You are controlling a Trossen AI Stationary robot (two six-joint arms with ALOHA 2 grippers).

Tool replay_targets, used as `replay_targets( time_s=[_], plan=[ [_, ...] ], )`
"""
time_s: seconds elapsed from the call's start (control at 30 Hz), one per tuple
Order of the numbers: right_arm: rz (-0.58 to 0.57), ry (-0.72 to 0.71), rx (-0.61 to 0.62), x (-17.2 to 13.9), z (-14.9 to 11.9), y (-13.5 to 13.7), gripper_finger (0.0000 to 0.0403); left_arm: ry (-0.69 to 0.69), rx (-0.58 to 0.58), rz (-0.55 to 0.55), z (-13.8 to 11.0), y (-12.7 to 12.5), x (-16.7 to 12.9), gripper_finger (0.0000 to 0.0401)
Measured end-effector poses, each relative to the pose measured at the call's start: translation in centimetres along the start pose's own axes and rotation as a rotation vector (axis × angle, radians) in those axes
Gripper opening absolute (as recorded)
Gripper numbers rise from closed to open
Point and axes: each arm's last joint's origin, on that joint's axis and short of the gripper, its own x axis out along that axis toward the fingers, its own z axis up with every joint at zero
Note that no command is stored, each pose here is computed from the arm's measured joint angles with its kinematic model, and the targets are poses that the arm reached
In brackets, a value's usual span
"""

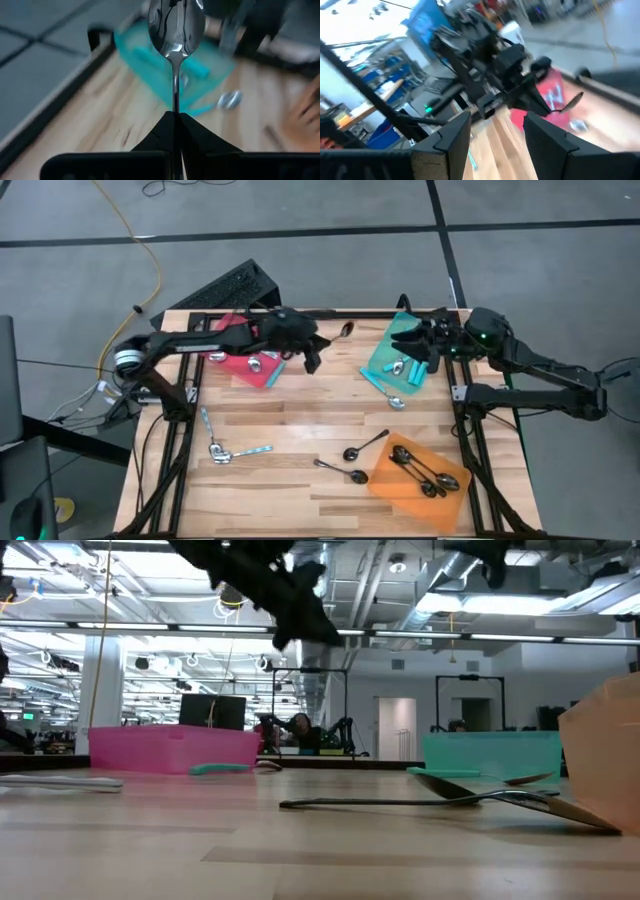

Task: Sort silverware by color (type)
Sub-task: Put the black spoon into the orange bin

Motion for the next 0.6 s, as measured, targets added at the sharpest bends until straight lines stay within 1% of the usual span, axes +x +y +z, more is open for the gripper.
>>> replay_targets(
  time_s=[0.03,0.13,0.23,0.3,0.33,0.4,0.5,0.6],
  plan=[
    [0.020,-0.023,-0.024,0.0,0.2,0.2,0.0205,-0.058,-0.014,-0.017,0.3,-0.1,-0.8,0.0000],
    [0.068,-0.078,-0.086,0.1,0.7,0.8,0.0205,-0.217,-0.054,-0.121,0.9,-0.5,-3.6,0.0000],
    [0.096,-0.099,-0.120,0.6,0.8,1.1,0.0205,-0.316,-0.090,-0.223,0.2,-1.1,-5.7,0.0000],
    [0.055,-0.105,-0.094,1.2,0.7,0.9,0.0205,-0.361,-0.111,-0.239,-0.6,-1.6,-6.8,0.0000],
    [0.022,-0.107,-0.076,1.6,0.5,0.8,0.0205,-0.381,-0.117,-0.222,-0.9,-1.9,-7.3,0.0000],
    [-0.020,-0.091,-0.066,2.6,0.1,0.5,0.0204,-0.405,-0.113,-0.150,-1.5,-2.5,-8.3,0.0000],
    [-0.058,-0.048,-0.053,4.4,-0.9,0.2,0.0200,-0.387,-0.064,0.002,-2.6,-3.5,-8.6,0.0000],
    [-0.143,-0.031,-0.002,6.2,-1.9,-0.2,0.0199,-0.378,0.010,0.129,-3.2,-4.7,-8.7,0.0000]
  ],
)
